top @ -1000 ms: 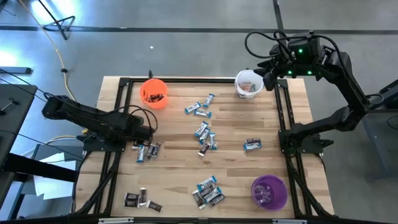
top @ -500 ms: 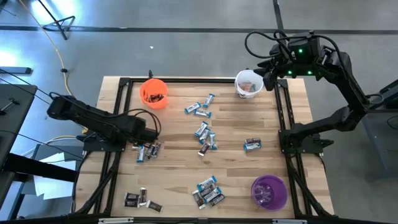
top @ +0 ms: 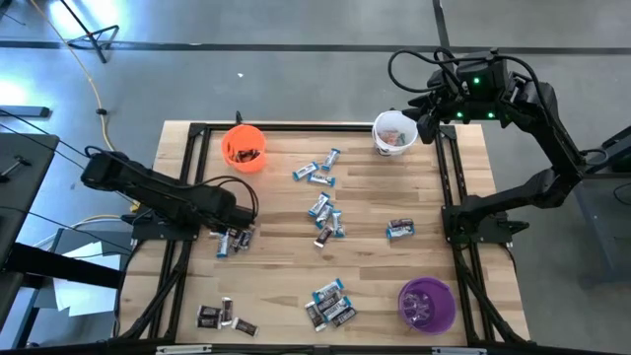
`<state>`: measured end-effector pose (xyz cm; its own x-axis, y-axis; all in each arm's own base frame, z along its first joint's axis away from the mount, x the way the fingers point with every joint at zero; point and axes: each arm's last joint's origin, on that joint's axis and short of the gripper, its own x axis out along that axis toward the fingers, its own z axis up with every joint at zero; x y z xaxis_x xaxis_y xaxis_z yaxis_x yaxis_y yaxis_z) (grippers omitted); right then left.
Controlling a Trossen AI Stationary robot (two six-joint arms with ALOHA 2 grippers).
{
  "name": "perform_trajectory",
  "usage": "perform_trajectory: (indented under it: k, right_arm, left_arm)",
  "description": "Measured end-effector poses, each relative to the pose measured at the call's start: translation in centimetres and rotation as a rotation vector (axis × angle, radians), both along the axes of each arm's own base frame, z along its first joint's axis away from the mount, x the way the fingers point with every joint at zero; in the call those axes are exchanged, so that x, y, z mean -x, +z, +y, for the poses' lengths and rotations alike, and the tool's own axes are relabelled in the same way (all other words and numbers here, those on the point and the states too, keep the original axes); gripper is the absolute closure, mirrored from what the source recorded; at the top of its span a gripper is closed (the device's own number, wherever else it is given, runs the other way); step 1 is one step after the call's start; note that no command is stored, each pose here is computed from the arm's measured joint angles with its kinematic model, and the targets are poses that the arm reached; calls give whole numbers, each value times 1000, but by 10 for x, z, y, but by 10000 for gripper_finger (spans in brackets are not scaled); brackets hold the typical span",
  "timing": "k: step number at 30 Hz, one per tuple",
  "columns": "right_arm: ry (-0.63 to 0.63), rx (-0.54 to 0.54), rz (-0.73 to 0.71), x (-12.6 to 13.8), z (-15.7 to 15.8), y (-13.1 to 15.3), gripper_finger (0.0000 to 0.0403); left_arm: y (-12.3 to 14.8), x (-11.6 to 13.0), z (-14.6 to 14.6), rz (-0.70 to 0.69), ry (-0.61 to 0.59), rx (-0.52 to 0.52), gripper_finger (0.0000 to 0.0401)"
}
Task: Sort candy
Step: Put the brown chocolate into the orange bucket
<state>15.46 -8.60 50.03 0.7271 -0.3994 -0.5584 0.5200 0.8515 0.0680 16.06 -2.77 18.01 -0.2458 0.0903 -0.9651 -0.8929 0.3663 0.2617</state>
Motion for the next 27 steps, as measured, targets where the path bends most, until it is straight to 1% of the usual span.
perform_trajectory:
  k: [5,12,15,17,19,24,27]
  right_arm:
    - [1,0,0,0,0,0,253]
    - [4,-2,-1,0,0,0,253]
    - [3,-2,-1,0,0,0,253]
    - [4,-2,-1,0,0,0,253]
    - [4,-2,-1,0,0,0,253]
    - [4,-2,-1,0,0,0,253]
    - [3,-2,-1,0,0,0,253]
  left_arm:
    - [-4,-3,-2,-42,37,17,284]
    - [-4,-3,-1,-49,88,-21,286]
    - [-8,-8,-4,-123,179,-1,286]
    - [-12,-13,-8,-196,190,11,286]
    - [-19,-15,-9,-230,194,18,286]
    - [-33,-5,-7,-189,258,-8,286]
    - [-36,-1,-6,-179,266,-21,286]
